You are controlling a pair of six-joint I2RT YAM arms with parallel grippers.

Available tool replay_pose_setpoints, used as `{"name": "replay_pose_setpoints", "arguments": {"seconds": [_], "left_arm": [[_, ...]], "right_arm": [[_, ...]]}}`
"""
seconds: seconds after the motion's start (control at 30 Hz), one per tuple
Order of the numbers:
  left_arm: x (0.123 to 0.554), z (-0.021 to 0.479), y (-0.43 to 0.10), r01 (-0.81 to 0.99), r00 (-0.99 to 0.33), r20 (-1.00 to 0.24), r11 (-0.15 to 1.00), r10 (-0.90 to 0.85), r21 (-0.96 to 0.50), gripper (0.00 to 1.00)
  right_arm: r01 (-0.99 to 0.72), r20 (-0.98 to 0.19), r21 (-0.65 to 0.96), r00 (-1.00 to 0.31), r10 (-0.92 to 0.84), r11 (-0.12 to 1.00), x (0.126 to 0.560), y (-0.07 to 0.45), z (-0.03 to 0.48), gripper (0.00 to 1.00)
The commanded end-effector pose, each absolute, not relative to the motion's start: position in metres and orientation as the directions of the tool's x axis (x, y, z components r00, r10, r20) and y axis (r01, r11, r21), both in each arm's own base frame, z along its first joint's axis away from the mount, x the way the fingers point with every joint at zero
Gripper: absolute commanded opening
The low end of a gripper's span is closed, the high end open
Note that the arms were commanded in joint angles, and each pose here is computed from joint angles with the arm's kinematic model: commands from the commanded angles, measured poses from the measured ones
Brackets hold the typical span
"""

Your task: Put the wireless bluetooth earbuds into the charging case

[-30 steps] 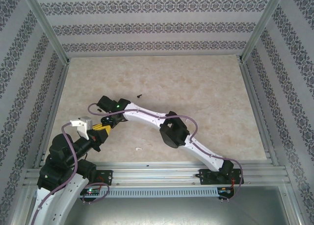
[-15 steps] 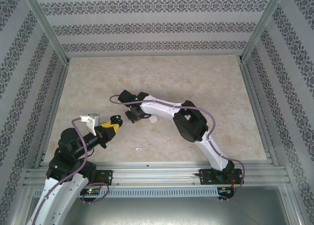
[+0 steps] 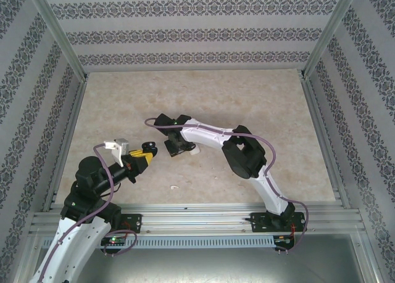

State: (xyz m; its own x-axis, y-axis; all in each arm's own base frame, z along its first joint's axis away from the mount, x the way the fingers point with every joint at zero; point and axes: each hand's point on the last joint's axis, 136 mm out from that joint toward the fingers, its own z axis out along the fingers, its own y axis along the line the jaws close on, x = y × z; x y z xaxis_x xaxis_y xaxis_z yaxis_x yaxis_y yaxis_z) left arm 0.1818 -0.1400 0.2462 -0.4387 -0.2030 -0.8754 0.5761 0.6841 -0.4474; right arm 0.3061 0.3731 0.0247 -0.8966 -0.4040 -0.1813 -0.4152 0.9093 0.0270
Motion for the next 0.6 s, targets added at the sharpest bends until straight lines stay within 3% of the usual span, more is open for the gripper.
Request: {"name": "replay_pose_setpoints", "arguments": {"seconds": [0.0, 0.57], "left_arm": [[0.182, 0.254, -0.143, 0.614, -0.399, -0.894, 0.664, -0.204, -0.426, 0.0], [0.181, 0.244, -0.148, 0.625, -0.422, -0.885, 0.644, -0.195, -0.44, 0.0]], "right_arm": [[-0.412, -0.128, 0.041, -0.906, -0.404, 0.91, 0.301, 0.368, 0.046, 0.44], [-0.434, -0.003, 0.033, -0.901, -0.434, 0.9, 0.31, 0.373, 0.034, 0.37]]}}
